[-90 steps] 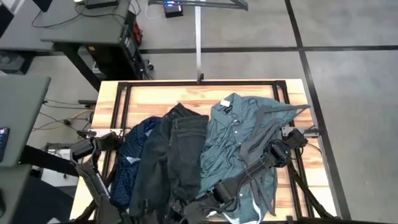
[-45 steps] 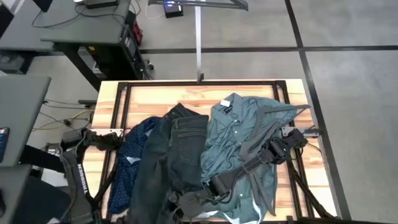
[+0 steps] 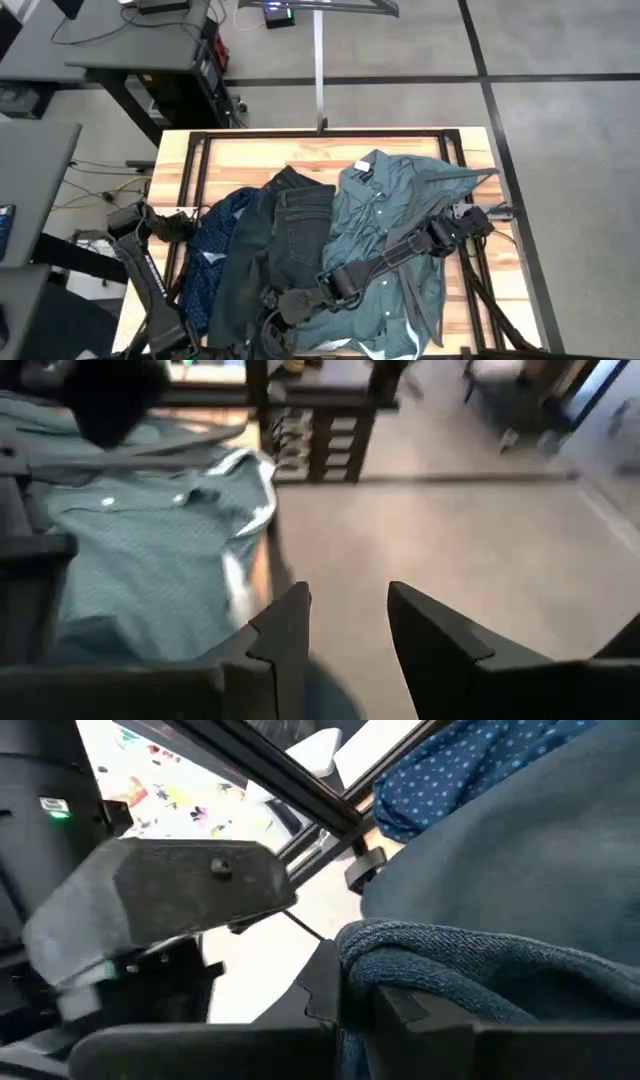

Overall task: Hang clothes
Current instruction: Hang the black pants on the rack

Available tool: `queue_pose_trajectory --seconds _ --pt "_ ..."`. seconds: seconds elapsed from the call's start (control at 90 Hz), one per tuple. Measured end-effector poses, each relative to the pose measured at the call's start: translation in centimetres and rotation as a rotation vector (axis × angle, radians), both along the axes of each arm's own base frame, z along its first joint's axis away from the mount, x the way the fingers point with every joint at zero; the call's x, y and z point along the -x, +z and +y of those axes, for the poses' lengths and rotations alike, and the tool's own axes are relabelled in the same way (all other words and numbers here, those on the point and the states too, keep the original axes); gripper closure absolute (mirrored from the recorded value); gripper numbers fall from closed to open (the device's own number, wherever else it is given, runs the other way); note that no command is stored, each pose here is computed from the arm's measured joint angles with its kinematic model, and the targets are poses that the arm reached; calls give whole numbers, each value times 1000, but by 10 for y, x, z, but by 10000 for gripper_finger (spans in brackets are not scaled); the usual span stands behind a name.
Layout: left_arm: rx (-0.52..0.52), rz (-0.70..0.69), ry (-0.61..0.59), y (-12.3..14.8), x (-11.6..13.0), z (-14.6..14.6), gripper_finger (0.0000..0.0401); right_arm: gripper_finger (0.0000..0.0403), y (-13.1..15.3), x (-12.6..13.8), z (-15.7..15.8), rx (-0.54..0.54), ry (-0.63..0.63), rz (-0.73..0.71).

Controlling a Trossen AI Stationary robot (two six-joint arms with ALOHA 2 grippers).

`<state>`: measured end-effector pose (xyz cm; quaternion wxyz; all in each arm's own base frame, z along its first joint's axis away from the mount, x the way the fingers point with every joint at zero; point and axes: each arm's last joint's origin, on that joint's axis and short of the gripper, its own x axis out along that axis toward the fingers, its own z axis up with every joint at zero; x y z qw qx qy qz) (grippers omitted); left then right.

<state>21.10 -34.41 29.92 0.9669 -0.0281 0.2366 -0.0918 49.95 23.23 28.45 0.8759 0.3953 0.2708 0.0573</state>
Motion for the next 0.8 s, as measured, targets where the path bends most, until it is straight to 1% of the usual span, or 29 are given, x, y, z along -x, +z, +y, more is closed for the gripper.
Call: queue_pose_trajectory --seconds 0.1,0.222,0.267,0.433,0.533,0.578,0.678,0.744,0.8 --pt "-67 66 2 -7 -2 8 281 397 -1 0 -1 -18 -13 19" --pt "-133 78 12 -16 -9 10 281 397 -4 0 -3 -6 -18 46" --pt "-165 83 13 -21 -9 9 281 397 -5 0 -5 -4 -24 56" --pt "-229 127 -5 -35 -8 6 281 390 -7 1 -7 -24 -47 95" --pt "-235 188 -6 -46 -6 5 281 378 -7 1 -7 -30 -48 97" --pt "-223 240 2 -51 -4 5 281 373 -5 1 -6 -30 -47 90" --pt "-222 371 57 -67 3 8 281 364 -2 -1 -6 -26 -34 52" --pt "-225 424 99 -73 11 9 281 361 0 0 -6 -27 -33 50" --pt "-212 438 129 -78 18 9 281 360 0 1 -5 -30 -21 50"
